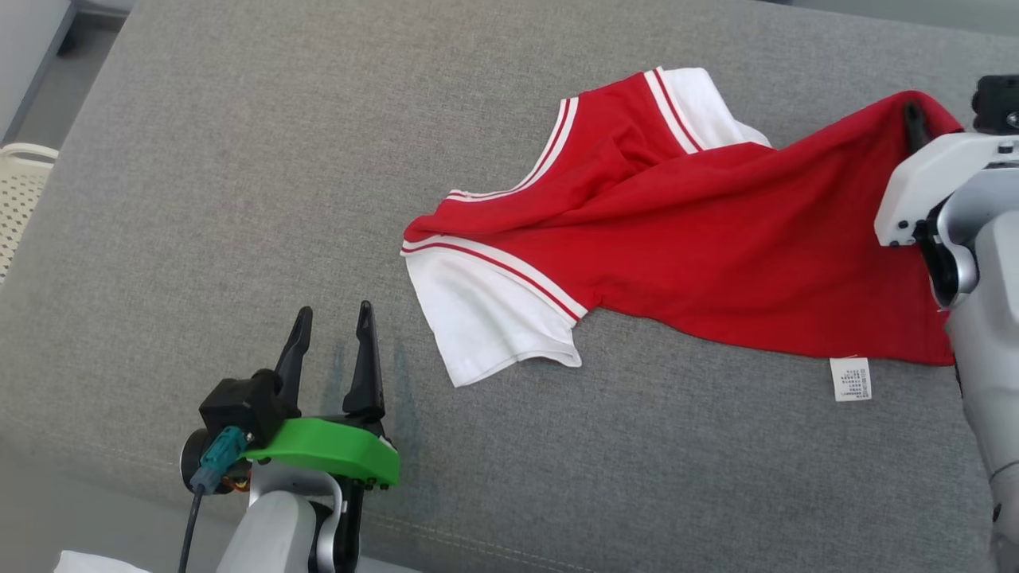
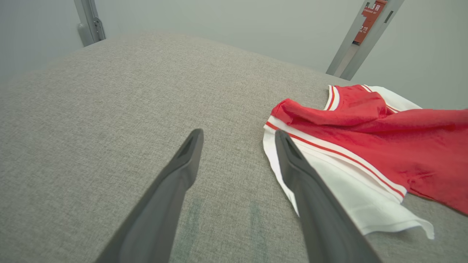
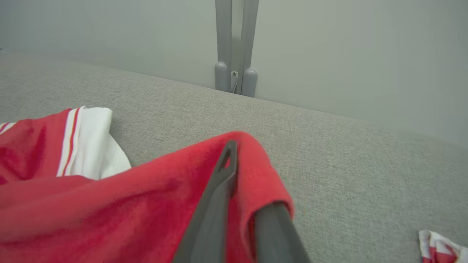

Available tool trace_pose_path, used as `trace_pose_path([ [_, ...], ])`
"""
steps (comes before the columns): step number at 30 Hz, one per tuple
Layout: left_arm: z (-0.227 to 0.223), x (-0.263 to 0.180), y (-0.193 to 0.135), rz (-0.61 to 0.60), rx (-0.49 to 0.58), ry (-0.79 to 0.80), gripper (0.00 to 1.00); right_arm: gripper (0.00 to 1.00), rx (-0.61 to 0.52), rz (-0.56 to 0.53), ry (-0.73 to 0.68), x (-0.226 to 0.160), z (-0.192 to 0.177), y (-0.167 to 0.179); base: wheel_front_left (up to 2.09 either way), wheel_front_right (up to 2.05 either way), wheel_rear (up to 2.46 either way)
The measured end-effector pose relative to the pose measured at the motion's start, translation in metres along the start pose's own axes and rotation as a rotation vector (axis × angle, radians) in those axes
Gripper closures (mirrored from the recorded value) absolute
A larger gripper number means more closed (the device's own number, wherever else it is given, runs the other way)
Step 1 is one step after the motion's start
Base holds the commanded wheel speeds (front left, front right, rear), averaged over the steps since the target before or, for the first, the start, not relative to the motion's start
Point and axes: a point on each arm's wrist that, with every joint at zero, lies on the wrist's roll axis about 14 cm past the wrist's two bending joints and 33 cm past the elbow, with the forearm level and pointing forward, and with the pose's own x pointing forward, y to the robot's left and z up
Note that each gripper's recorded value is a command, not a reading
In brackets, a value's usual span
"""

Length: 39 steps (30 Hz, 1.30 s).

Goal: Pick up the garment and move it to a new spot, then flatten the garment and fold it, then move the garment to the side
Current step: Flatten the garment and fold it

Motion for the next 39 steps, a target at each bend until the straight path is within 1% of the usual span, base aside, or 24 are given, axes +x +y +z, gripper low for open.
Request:
trace_pose_path([
  [2, -0.001, 0.002, 0.000, -0.001, 0.001, 0.002, 0.00, 0.00, -0.001, 0.013, 0.011, 0.004, -0.006, 0.006, 0.00, 0.00, 0.00],
  [7, 0.000, 0.005, -0.009, -0.026, 0.000, -0.003, 0.00, 0.00, -0.027, 0.008, 0.013, -0.001, -0.012, 0.000, 0.00, 0.00, 0.00],
  [10, 0.003, 0.008, -0.017, -0.050, -0.001, -0.014, 0.00, 0.00, -0.029, -0.008, -0.006, -0.010, -0.009, -0.008, 0.00, 0.00, 0.00],
  [15, 0.010, 0.010, -0.032, -0.095, 0.004, -0.035, 0.00, 0.00, -0.022, -0.043, -0.019, -0.035, -0.015, -0.026, 0.00, 0.00, 0.00],
  [17, 0.014, 0.010, -0.038, -0.116, 0.009, -0.046, 0.00, 0.00, -0.024, -0.056, -0.059, -0.046, -0.008, -0.032, 0.00, 0.00, 0.00],
  [20, 0.019, 0.008, -0.044, -0.140, 0.014, -0.063, 0.00, 0.00, -0.021, -0.057, -0.152, -0.065, 0.006, -0.031, 0.00, 0.00, 0.00],
  [26, 0.024, -0.005, -0.054, -0.171, 0.006, -0.078, 0.00, 0.00, 0.032, -0.080, -0.266, -0.113, 0.011, -0.028, 0.00, 0.00, 0.00],
  [30, 0.025, -0.017, -0.058, -0.189, -0.001, -0.084, 0.00, 0.00, 0.050, -0.093, -0.309, -0.146, 0.007, -0.016, 0.00, 0.00, 0.00],
  [33, 0.025, -0.026, -0.061, -0.200, -0.013, -0.087, 0.00, 0.00, 0.099, -0.109, -0.349, -0.169, 0.006, -0.004, 0.00, 0.00, 0.00],
  [39, 0.029, -0.041, -0.067, -0.223, -0.022, -0.106, 0.00, 0.00, 0.136, -0.162, -0.378, -0.211, -0.003, -0.003, 0.00, 0.00, 0.00],
])
